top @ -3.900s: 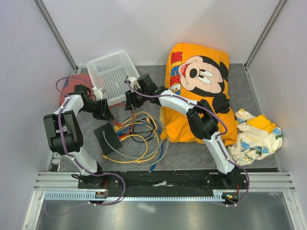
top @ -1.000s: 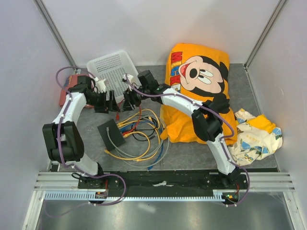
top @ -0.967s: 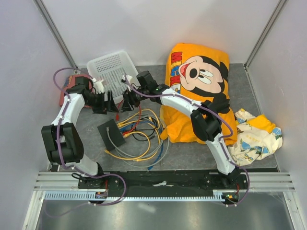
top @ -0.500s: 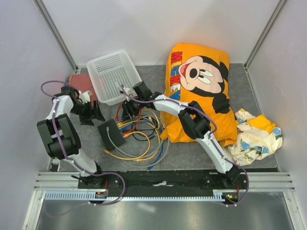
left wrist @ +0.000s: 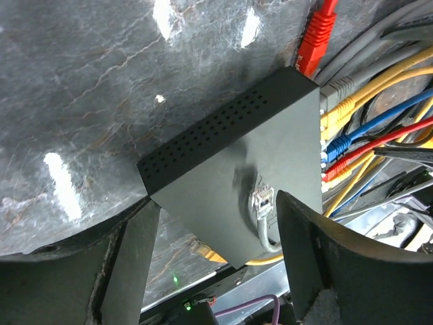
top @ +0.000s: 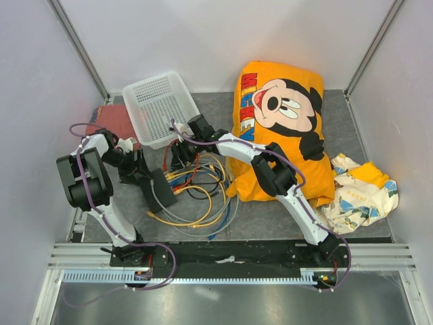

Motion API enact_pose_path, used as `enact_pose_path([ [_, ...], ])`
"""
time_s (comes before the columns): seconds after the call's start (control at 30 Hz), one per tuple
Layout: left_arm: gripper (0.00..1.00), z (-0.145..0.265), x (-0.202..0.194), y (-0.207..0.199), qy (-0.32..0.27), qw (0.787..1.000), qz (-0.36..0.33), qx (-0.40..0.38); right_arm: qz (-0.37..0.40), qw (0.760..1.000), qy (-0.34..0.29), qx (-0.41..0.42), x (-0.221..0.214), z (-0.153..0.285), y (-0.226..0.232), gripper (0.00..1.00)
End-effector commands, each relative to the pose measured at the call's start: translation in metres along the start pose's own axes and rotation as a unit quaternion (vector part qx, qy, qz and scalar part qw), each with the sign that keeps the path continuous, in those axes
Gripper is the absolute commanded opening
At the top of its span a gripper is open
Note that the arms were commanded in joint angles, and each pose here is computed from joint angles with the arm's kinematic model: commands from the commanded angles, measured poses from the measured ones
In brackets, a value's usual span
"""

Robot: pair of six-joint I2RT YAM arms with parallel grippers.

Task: Pull the plug from the switch port

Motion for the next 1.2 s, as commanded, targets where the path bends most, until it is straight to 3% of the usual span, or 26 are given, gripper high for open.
enact_pose_path([
  [0.0,0.75,-0.008,0.017,-0.008,-0.019,0.999,-0.026,-0.016,0.025,0.999,-0.032,-0.014,0.016,-0.003,-0.006,0.78],
  [0.23,0.72,-0.03,0.038,-0.025,-0.012,0.997,-0.072,-0.014,0.021,0.999,0.005,-0.041,-0.011,-0.007,-0.03,0.78],
  [0.47,0.7,-0.042,0.056,-0.04,-0.02,0.993,-0.12,-0.012,-0.015,0.998,0.061,-0.025,-0.057,0.024,-0.012,0.72],
  [0.57,0.7,-0.046,0.055,-0.046,-0.015,0.989,-0.145,0.006,-0.006,0.998,0.037,-0.045,-0.046,0.043,-0.01,0.73],
  [0.7,0.7,-0.048,0.041,-0.048,-0.005,0.991,-0.131,0.011,-0.081,0.995,0.012,-0.05,-0.028,0.05,-0.041,0.74],
  [0.8,0.73,-0.04,0.032,-0.05,-0.01,0.99,-0.138,0.026,-0.087,0.994,-0.002,-0.063,-0.021,0.054,-0.053,0.75],
  [1.17,0.75,-0.015,0.024,-0.063,-0.095,0.981,-0.161,0.059,-0.131,0.989,-0.016,-0.072,-0.037,0.059,-0.049,0.71],
])
Point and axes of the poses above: each gripper's point midway between its finger pads, its own z axis back along the fingers, its own y axis along the line the jaws close on, x = y × z, the point moved 5 cm from there along z, back along the fingers, and after that the axes turned 15 degrees about -z, right-handed, at the moved point
